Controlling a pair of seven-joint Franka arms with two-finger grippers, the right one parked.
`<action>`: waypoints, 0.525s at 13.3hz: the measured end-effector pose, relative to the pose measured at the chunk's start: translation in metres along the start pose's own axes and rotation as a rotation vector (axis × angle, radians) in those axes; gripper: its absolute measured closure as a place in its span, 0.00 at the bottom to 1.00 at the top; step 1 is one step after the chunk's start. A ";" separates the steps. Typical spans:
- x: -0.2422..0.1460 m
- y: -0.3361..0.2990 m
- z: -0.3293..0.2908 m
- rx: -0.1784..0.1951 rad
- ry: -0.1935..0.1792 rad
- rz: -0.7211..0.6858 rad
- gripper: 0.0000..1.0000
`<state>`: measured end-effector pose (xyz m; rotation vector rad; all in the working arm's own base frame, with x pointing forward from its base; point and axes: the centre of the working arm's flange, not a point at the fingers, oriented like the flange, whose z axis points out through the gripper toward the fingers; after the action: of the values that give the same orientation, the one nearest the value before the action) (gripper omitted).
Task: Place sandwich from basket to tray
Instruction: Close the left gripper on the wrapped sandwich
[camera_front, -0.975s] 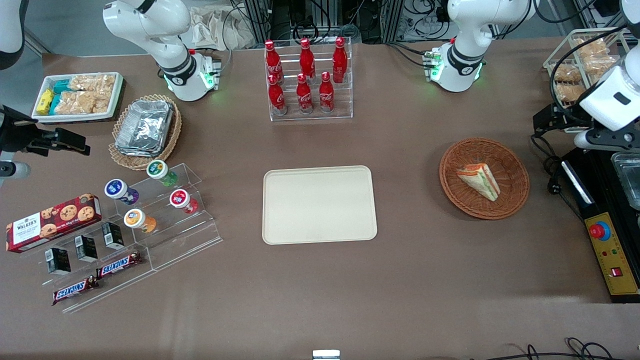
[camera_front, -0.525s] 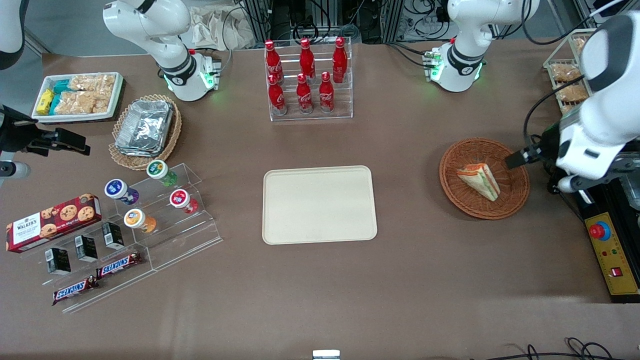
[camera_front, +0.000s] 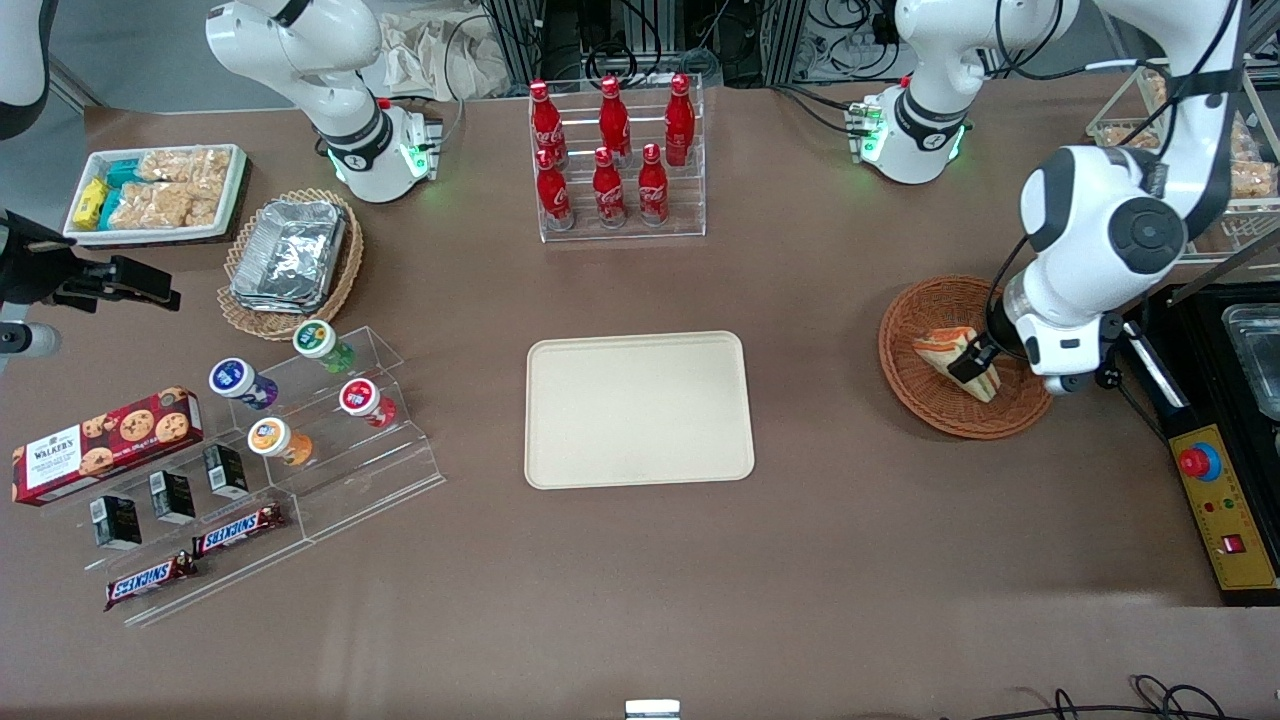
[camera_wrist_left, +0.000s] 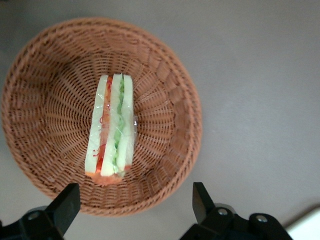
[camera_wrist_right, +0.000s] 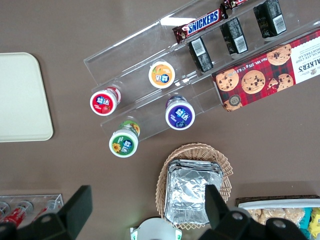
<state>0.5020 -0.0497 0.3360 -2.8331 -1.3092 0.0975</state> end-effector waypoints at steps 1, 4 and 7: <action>-0.002 -0.008 0.015 0.003 0.003 -0.009 0.00; -0.006 -0.031 0.047 0.029 0.015 -0.014 0.00; -0.004 -0.047 0.069 0.034 0.023 -0.024 0.00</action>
<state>0.4595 -0.0227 0.2694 -2.7815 -1.3236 0.0852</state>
